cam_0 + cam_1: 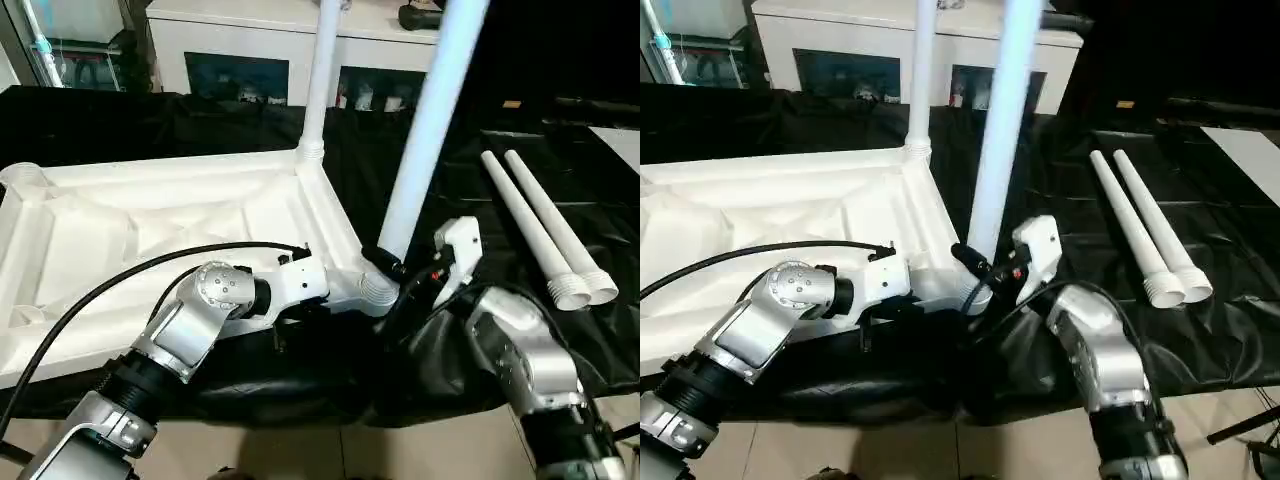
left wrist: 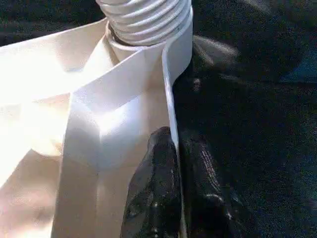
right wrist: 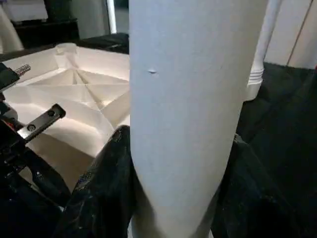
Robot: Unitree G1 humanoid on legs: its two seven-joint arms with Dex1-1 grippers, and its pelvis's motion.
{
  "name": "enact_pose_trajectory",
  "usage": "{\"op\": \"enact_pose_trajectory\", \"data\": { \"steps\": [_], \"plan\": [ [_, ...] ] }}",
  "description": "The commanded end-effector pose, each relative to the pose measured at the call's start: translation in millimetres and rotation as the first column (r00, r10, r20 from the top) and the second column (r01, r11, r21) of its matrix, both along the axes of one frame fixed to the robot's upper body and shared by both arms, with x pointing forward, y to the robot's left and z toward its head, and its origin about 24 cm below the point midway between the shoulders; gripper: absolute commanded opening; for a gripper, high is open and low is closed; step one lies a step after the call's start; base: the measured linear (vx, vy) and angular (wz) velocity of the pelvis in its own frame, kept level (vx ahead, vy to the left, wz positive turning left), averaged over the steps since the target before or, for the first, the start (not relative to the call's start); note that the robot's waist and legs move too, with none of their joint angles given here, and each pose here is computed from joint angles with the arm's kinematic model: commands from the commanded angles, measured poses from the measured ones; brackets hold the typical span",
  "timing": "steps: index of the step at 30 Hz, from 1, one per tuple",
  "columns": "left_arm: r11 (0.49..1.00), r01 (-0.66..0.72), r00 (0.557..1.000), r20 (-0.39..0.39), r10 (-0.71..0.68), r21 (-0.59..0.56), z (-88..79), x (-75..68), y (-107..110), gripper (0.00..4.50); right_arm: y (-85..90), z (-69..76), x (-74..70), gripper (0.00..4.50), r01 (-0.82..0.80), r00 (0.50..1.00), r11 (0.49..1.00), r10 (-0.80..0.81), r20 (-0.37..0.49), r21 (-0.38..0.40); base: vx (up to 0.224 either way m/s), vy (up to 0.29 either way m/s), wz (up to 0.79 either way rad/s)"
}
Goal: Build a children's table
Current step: Insert table leg to table base
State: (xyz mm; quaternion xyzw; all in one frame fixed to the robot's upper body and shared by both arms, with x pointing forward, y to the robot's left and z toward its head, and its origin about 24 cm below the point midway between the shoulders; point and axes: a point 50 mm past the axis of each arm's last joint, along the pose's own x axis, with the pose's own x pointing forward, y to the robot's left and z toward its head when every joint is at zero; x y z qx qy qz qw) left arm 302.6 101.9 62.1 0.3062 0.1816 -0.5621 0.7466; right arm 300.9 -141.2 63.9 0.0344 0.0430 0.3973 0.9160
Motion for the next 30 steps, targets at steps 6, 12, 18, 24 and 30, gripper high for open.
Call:
{"op": "enact_pose_trajectory", "data": {
  "steps": [6, 12, 18, 24, 30],
  "plan": [
    [1.0, 0.013, 0.998, 0.059, -0.012, -0.014, 9.5, 6.1, -4.6, 0.0, -9.5, -47.3, -10.7, 1.84, 0.001, 0.947, 1.0, -0.006, -0.322, -0.017, 0.0, 0.0, 0.0],
    [1.0, 0.008, 0.998, 0.061, -0.007, -0.014, 9.5, 6.6, -4.4, 0.0, -11.8, -47.1, -13.8, 1.84, 0.0, 0.96, 1.0, -0.008, -0.281, -0.028, 0.0, 0.0, 0.0],
    [1.0, 0.003, 0.998, 0.065, -0.002, -0.014, 10.1, 7.0, -4.4, 0.0, -9.6, -48.3, -19.9, 1.84, 0.0, 0.976, 1.0, -0.007, -0.219, -0.031, 0.0, 0.0, 0.0],
    [1.0, 0.001, 0.998, 0.067, 0.0, -0.015, 10.3, 7.3, -4.7, 0.0, -15.7, -58.9, -22.9, 1.84, 0.076, 0.964, 0.997, -0.081, -0.252, -0.029, 0.0, 0.0, 0.0],
    [1.0, 0.017, 0.998, 0.059, -0.016, -0.007, 10.5, 6.2, -3.5, 0.0, -32.8, -14.3, 1.8, 1.84, 0.205, 0.954, 0.931, -0.121, -0.275, 0.301, 0.0, 0.0, 0.0]
  ]
}}
